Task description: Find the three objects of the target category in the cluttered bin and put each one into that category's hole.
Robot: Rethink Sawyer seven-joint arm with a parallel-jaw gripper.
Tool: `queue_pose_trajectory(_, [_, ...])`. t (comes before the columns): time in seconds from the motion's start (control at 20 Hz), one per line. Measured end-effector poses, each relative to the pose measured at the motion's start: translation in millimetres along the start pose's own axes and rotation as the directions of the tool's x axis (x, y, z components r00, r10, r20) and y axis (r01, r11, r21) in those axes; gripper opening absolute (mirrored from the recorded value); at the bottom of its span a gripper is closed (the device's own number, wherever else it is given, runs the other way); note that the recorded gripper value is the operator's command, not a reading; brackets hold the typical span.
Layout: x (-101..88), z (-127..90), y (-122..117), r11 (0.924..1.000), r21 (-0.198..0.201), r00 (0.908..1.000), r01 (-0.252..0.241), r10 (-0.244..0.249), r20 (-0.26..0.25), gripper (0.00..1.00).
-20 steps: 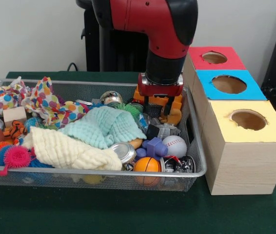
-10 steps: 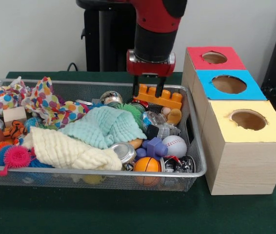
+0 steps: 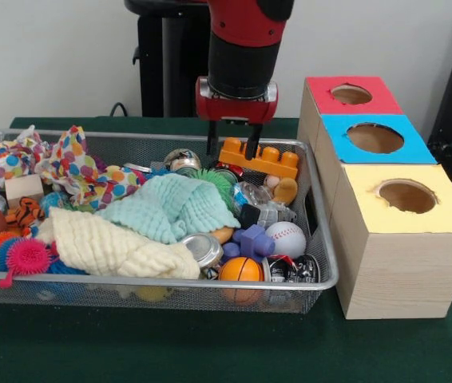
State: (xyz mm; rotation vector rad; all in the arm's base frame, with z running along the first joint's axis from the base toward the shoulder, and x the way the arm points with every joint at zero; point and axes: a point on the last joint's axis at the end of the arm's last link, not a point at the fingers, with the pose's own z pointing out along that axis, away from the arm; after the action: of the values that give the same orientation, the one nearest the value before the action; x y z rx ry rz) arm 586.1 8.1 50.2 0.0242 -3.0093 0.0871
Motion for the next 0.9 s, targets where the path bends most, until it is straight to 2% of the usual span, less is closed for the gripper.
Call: queue_pose_trajectory(0.9, [-15.9, 46.5, 28.7, 0.9983, -0.041, 0.9987, 0.04, -0.041, -0.03, 1.0])
